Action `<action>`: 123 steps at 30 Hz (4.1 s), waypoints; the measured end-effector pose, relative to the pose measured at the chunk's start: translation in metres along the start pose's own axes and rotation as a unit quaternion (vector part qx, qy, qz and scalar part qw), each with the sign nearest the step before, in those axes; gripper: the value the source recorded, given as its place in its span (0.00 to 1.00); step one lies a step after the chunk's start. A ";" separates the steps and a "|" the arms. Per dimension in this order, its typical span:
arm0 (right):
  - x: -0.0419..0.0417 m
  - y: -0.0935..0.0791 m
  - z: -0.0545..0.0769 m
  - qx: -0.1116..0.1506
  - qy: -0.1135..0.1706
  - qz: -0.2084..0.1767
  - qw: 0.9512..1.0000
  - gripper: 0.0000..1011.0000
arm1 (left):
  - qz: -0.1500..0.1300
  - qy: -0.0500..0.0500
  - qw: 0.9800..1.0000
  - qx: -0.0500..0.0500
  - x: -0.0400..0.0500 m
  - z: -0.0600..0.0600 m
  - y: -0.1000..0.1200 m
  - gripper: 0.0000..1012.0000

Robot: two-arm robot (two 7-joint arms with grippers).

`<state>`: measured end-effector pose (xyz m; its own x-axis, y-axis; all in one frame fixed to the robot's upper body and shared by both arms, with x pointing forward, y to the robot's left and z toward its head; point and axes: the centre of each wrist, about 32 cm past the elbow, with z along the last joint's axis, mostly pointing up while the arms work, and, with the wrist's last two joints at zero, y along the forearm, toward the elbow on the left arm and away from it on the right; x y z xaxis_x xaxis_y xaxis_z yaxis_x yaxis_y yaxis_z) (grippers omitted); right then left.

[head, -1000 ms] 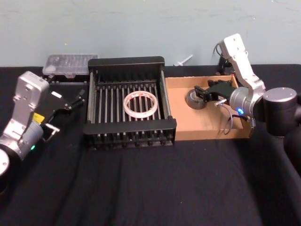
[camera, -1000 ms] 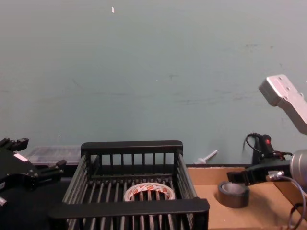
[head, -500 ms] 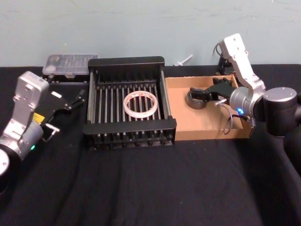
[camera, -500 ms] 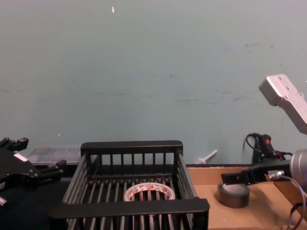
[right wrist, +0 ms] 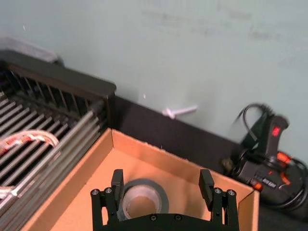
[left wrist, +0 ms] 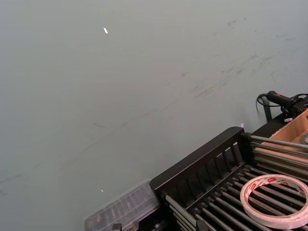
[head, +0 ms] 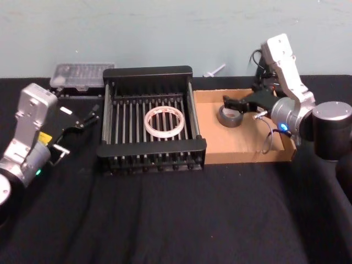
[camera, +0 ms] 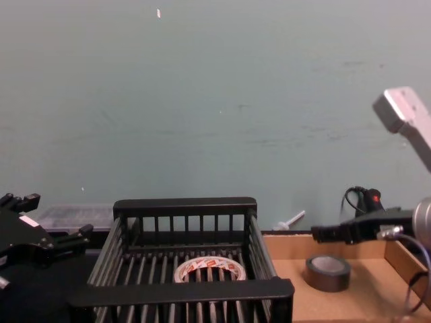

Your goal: Pick up the white tape and place it into the black box , Pick up the silver tape and place it into the brown box.

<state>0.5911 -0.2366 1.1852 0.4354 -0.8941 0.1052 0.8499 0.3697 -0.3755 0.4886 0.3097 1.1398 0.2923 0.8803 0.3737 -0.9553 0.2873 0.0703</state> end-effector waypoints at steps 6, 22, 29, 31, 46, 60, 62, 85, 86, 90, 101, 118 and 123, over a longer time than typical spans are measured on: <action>-0.0073 -0.019 -0.002 0.050 -0.016 -0.003 0.999 0.99 | 0.000 0.000 1.000 0.000 0.0000 0.000 0.000 0.99; -0.0349 -0.075 -0.056 0.175 -0.036 -0.003 0.984 0.99 | 0.000 0.000 1.000 0.000 0.0000 0.000 0.000 0.99; -0.0435 -0.082 -0.076 0.195 -0.029 -0.003 0.980 0.99 | 0.000 0.000 1.000 0.000 0.0000 0.000 0.000 0.99; -0.0457 -0.083 -0.080 0.194 -0.026 -0.002 0.981 0.99 | 0.000 0.000 1.000 0.000 0.0000 0.000 0.000 0.99; -0.0519 -0.083 -0.091 0.180 -0.020 0.002 0.983 0.99 | 0.000 0.000 1.000 0.000 0.0000 0.000 0.000 0.99; -0.0515 -0.083 -0.090 0.182 -0.020 0.002 0.983 0.99 | 0.000 0.000 1.000 0.000 0.0000 0.000 0.000 0.99; -0.0515 -0.083 -0.090 0.182 -0.021 0.002 0.983 0.99 | 0.000 0.000 1.000 0.000 0.0000 0.000 0.000 0.99; -0.0515 -0.083 -0.090 0.183 -0.021 0.002 0.983 0.99 | 0.000 0.000 1.000 0.000 0.0000 0.000 0.000 0.99; -0.0515 -0.083 -0.090 0.183 -0.021 0.002 0.983 0.99 | 0.000 0.000 1.000 0.000 0.0000 0.000 0.000 0.99; -0.0515 -0.083 -0.090 0.183 -0.021 0.002 0.983 0.99 | 0.000 0.000 1.000 0.000 0.0000 0.000 0.000 0.99; -0.0515 -0.083 -0.090 0.183 -0.021 0.002 0.983 0.99 | 0.000 0.000 1.000 0.000 0.0000 0.000 0.000 0.99; -0.0515 -0.083 -0.090 0.183 -0.021 0.002 0.983 0.99 | 0.000 0.000 1.000 0.000 0.0000 0.000 0.000 0.99; -0.0515 -0.083 -0.090 0.183 -0.021 0.002 0.983 0.99 | 0.000 0.000 1.000 0.000 0.0000 0.000 0.000 0.99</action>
<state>0.4710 -0.2443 1.1281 0.4441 -0.8842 0.1449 0.8948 0.4461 -0.0202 0.4886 0.3097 1.1398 0.2923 0.8802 0.3738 -0.9552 0.2873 0.0703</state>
